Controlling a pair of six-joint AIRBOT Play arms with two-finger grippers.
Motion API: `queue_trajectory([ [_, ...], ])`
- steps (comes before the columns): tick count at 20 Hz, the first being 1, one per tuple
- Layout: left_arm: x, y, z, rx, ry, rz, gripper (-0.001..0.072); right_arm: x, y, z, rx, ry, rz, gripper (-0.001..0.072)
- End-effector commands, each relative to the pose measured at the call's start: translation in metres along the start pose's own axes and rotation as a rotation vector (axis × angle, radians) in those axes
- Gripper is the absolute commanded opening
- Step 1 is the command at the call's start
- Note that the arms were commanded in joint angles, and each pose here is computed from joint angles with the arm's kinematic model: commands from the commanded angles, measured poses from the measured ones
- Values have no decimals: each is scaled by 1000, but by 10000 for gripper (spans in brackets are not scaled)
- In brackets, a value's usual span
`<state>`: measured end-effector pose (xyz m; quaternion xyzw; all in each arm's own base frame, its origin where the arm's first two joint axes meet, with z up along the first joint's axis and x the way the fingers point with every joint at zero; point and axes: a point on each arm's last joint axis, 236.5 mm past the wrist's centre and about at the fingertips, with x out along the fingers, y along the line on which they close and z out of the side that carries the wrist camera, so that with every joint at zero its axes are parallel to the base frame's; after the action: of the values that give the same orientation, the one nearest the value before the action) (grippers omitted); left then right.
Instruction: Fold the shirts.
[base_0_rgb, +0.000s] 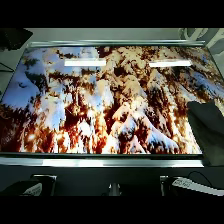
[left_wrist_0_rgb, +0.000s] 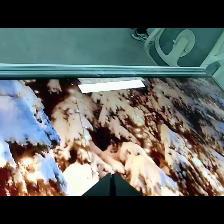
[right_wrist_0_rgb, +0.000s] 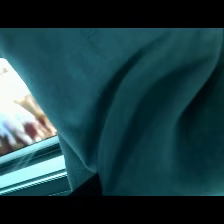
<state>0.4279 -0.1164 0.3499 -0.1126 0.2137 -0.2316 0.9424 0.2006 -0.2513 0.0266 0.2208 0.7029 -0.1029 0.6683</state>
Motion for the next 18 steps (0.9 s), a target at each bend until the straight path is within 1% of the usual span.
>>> queue_trajectory([
  [1,-1,0,1,1,-2,1,27,40,-9,-16,9,60,-26,25],
  [4,0,0,0,0,-1,0,27,49,-13,-17,22,60,-38,25],
  [5,0,0,0,0,-1,0,27,50,-14,-19,50,65,-46,46],
  [6,0,0,0,0,-1,0,27,50,-14,-21,84,74,-50,328],
  [7,0,0,0,0,-1,1,27,49,-12,-26,73,92,-40,623],
  [8,0,0,0,0,-1,1,27,45,-13,-32,42,113,-51,673],
  [10,0,1,2,0,-7,2,27,15,-45,-41,31,126,-210,674],
  [11,0,1,5,0,-20,4,27,-12,-60,-34,37,74,-298,674],
  [12,0,1,9,0,-38,6,27,-42,-68,-13,26,-35,-360,674],
  [14,1,3,16,2,-67,12,26,-127,-65,48,-58,-345,-483,673],
  [15,3,6,15,15,-63,28,25,-169,-51,75,-122,-488,-544,671],
  [16,7,18,10,61,-32,88,25,-208,-24,101,-188,-630,-580,669],
  [17,12,38,-1,103,28,186,25,-232,10,120,-259,-733,-576,668],
  [18,15,66,-17,131,112,316,25,-240,55,134,-346,-791,-532,669],
])
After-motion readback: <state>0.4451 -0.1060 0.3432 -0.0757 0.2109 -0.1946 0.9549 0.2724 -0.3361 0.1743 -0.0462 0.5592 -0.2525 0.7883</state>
